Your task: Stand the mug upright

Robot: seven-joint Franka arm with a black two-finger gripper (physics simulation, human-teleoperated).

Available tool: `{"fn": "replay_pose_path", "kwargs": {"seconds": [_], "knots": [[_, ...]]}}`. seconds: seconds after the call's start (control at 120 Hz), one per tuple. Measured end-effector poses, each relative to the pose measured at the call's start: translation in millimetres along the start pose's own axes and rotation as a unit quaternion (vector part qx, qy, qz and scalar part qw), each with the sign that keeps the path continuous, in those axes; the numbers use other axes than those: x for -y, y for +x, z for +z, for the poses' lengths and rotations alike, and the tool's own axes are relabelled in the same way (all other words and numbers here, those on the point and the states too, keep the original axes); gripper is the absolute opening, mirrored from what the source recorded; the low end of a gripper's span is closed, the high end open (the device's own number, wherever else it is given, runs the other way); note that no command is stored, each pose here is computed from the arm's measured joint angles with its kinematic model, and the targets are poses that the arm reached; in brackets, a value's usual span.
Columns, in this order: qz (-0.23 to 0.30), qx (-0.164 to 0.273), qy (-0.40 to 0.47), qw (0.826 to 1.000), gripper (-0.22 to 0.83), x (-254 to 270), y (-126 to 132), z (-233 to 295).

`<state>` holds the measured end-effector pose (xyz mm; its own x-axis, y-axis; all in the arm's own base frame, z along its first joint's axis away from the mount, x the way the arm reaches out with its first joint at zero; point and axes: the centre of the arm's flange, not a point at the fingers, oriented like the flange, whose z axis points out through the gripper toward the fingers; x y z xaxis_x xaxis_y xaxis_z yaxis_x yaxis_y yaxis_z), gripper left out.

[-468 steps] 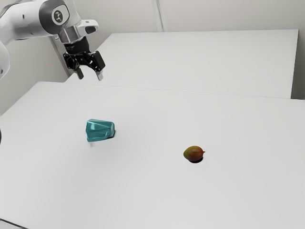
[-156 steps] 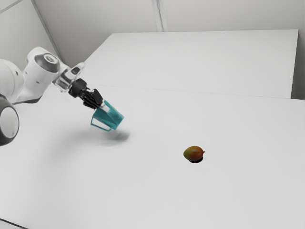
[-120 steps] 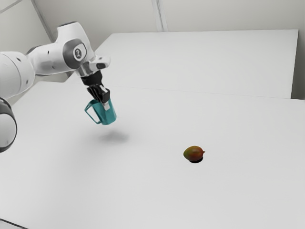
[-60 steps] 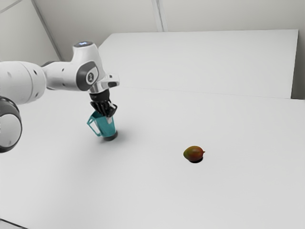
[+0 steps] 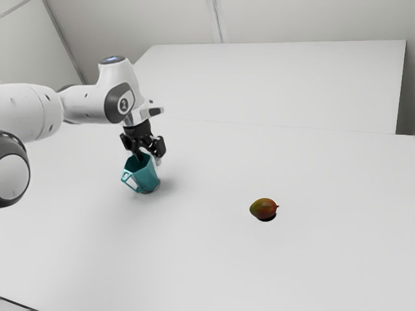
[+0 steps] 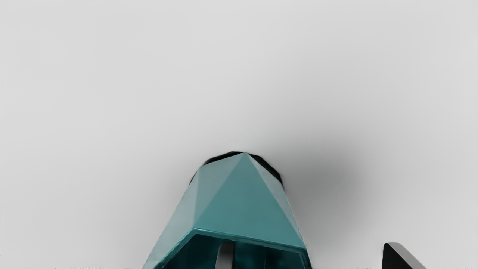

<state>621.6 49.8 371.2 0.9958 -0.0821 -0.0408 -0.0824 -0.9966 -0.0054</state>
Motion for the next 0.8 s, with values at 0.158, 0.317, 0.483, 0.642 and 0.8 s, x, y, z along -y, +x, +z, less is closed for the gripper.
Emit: {"fn": "replay_pose_path", "kwargs": {"seconds": [0.158, 0.317, 0.483, 0.642, 0.8], "knots": [[-0.007, -0.024, -0.012, 1.0, 0.52, -9.5, -4.7, -47.6], [-0.011, -0.043, -0.021, 0.999, 0.57, -11.9, 3.3, -113.4], [-0.009, -0.047, -0.023, 0.999, 0.59, -17.3, -3.6, -170.4], [-0.005, -0.031, -0.027, 0.999, 0.61, -24.3, -20.2, -191.2], [-0.006, -0.015, -0.031, 0.999, 0.61, -24.5, -24.8, -189.7]]}}
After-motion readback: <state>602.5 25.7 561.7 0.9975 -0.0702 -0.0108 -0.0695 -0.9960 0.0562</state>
